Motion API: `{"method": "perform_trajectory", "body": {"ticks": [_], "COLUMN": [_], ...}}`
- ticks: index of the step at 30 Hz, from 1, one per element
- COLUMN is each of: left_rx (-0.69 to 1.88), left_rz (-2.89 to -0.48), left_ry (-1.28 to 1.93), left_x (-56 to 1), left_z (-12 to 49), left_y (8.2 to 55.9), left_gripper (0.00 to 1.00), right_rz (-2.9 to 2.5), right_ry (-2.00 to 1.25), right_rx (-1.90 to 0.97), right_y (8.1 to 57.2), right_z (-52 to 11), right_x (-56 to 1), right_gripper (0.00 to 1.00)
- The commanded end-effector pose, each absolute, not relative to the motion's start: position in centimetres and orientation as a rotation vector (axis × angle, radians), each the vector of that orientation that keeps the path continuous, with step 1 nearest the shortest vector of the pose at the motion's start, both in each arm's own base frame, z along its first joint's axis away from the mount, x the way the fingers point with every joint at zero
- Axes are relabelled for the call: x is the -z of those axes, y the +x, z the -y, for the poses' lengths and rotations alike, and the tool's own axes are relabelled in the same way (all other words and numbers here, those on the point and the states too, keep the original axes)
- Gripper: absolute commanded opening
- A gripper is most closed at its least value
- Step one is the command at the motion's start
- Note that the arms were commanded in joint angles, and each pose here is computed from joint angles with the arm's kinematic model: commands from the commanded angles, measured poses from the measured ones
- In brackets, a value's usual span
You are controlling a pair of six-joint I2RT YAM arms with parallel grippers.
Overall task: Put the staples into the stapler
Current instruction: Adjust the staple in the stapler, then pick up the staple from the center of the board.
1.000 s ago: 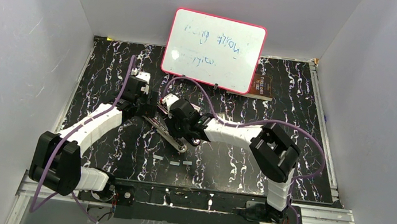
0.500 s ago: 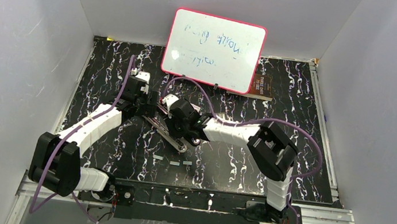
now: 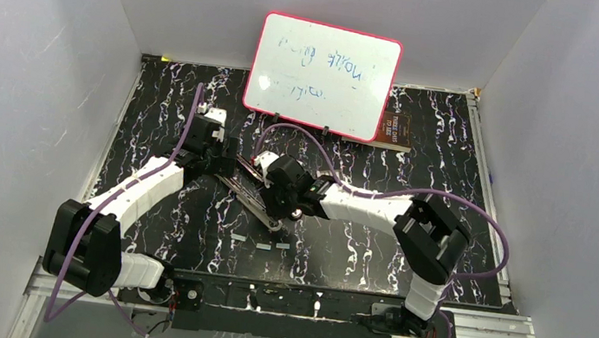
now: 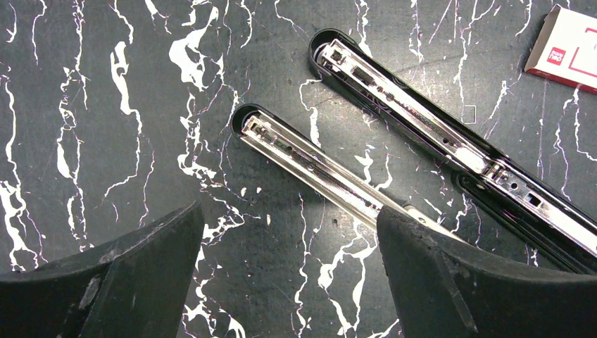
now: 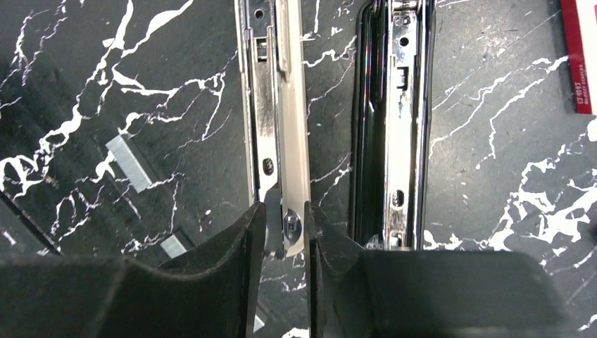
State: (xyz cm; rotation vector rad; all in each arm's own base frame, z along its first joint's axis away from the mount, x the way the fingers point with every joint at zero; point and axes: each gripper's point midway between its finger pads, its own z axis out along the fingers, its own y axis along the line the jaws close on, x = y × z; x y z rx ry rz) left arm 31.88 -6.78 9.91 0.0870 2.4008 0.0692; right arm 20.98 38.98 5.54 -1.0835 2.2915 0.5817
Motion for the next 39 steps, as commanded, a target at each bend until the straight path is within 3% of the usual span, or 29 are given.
{"method": "perform_trajectory", "body": {"ticks": [1,7,11,16,30,39], "left_rx": [-0.070,-0.022,0.013,0.034,0.024,0.033], "left_rz": [-2.378,-2.365,-2.335,-2.294,-2.310,-2.311], "left_ry": [0.097,0.069,0.055,0.041,0.043,0.046], "left_x": [-10.8,-11.3,-11.9,-12.4,-12.0,-12.0], "left_z": [6.7,6.8,6.9,7.0,6.9,7.1], "left_y": [31.7,32.0,32.3,32.3,32.2,32.2], "left_gripper": [0.91,0.90,0.90,0.90,0.90,0.90], "right_rz": [-2.180,-1.925,-1.735,-1.652,-1.258,-1.265], "right_ry": [-1.072,-1.062,-1.191,-1.137,-1.270,-1.300], "right_rx": [-0.618,-0.672,-0.782,-0.820,-0.958,-0.984], "right_y": [21.3,21.2,17.8,17.3,12.7,13.3], "right_z": [-38.8,-37.5,-35.6,-34.9,-33.0,-33.2], "right_x": [-10.3,-14.8,-12.9,-12.9,-9.3,-7.6], "right_gripper": [0.35,0.42,0.48,0.53,0.53,0.57]}}
